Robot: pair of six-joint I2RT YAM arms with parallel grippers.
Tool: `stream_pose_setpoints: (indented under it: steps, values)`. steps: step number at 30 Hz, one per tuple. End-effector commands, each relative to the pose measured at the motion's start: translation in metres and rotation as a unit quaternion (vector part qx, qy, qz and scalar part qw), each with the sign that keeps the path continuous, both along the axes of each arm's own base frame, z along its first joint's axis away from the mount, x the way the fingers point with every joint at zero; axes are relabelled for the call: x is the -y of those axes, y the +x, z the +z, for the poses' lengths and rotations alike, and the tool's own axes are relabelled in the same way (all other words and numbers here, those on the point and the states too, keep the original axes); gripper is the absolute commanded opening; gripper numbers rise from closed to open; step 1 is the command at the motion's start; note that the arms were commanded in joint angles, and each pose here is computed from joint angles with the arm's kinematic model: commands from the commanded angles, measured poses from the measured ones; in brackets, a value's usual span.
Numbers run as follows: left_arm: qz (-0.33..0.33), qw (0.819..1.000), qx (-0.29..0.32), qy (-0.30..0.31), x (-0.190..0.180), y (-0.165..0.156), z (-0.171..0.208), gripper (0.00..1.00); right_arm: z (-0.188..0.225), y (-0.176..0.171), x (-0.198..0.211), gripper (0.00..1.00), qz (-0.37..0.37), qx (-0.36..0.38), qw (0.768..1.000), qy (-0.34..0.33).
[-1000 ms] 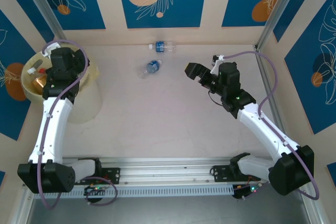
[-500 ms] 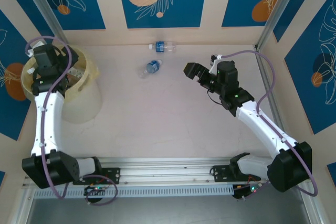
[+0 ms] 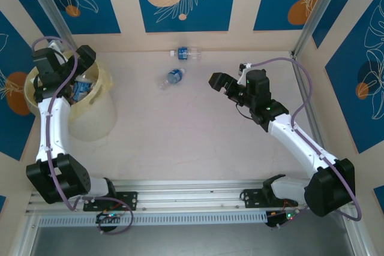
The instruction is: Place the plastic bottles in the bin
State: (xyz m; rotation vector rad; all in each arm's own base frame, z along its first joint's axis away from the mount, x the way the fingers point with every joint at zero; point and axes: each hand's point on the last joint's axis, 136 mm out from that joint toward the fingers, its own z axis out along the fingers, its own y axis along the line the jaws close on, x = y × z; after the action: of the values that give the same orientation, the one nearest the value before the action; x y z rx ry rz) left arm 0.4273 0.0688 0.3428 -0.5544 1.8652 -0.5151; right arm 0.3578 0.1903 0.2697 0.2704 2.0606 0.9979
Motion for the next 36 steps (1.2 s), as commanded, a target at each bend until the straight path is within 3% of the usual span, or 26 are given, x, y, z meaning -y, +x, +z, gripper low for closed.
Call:
stream_pose_setpoints:
  steps: [1, 6, 10, 20, 25, 30, 36]
  values:
    - [-0.054, 0.997, 0.061, -0.006, 0.026, -0.014, 0.043, 1.0, 0.006, 0.002, -0.002, 0.99, 0.005, 0.004, 1.0, 0.006]
    - [0.005, 0.999, 0.043, 0.021, 0.014, -0.033, 0.047, 1.0, 0.002, 0.004, -0.003, 1.0, 0.005, -0.002, 1.0, 0.005]
    - [-0.007, 0.998, 0.048, 0.036, 0.029, -0.041, 0.053, 1.0, 0.003, 0.006, -0.002, 1.0, 0.002, -0.001, 1.0, 0.005]
    - [-0.144, 0.983, 0.08, 0.078, 0.146, -0.041, 0.066, 1.0, -0.004, 0.009, 0.0, 1.0, -0.014, -0.02, 0.999, 0.021]
    - [-0.189, 0.972, 0.047, 0.13, 0.203, -0.019, 0.032, 1.0, -0.007, 0.006, 0.007, 1.0, -0.027, -0.028, 0.999, 0.02]
    - [-0.25, 0.946, -0.026, 0.203, 0.253, 0.013, -0.023, 1.0, -0.011, -0.001, 0.02, 1.0, -0.05, -0.017, 0.999, 0.008]
    - [-0.288, 0.914, -0.085, 0.273, 0.274, 0.053, -0.086, 1.0, -0.019, -0.016, 0.037, 1.0, -0.068, 0.001, 0.997, -0.019]
